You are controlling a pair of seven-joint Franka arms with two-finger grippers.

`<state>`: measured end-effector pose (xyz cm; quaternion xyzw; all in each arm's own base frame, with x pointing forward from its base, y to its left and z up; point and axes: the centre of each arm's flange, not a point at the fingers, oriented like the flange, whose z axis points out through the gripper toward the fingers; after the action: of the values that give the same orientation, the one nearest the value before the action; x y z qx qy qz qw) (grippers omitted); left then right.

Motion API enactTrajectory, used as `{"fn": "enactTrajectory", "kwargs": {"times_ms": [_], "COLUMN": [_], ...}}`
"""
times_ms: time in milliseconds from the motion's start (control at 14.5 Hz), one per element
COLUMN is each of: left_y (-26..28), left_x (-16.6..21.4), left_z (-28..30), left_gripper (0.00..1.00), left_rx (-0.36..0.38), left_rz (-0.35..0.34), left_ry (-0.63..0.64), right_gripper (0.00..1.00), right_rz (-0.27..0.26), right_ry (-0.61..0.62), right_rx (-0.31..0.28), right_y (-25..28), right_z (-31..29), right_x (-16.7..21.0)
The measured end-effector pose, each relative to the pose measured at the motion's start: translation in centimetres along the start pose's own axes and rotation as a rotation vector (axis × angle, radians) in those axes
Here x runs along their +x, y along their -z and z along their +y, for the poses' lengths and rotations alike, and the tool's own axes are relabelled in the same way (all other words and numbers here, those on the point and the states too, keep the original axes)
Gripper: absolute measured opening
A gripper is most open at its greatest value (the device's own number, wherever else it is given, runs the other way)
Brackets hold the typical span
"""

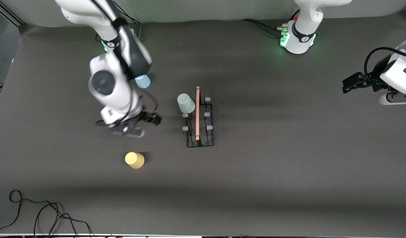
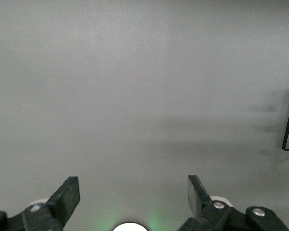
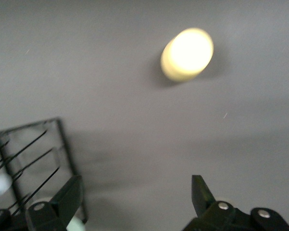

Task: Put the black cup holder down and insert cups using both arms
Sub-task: 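Move the right gripper to the yellow cup and grasp it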

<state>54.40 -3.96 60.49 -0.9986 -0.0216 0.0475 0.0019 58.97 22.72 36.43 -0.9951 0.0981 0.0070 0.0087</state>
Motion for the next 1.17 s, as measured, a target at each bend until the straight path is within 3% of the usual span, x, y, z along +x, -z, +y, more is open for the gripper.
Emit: {"fn": "enactTrajectory", "kwargs": {"times_ms": [207,345,898,1175], "left_y": [0.0,0.0,0.0,0.0], "left_x": [0.0,0.0,0.1,0.1], "left_z": [0.0,0.0,0.0,0.0], "left_gripper": [1.0,1.0,1.0,1.0], "left_rx": [0.0,0.0,0.002,0.004], "left_rz": [0.0,0.0,0.005,0.006], "left_ry": [0.0,-0.001,0.0,0.0], "right_gripper": [1.0,1.0,1.0,1.0], "right_rz": [-0.007,-0.004,0.033,0.024], "right_ry": [-0.027,-0.031,0.008,0.006], "right_rx": [0.099,0.124,0.057,0.043], "right_y": [-2.5,-4.1,-11.8,-14.0], "right_z": [3.8,4.5,6.5,7.4], "right_x": [5.6,8.2,12.5,12.9]}}
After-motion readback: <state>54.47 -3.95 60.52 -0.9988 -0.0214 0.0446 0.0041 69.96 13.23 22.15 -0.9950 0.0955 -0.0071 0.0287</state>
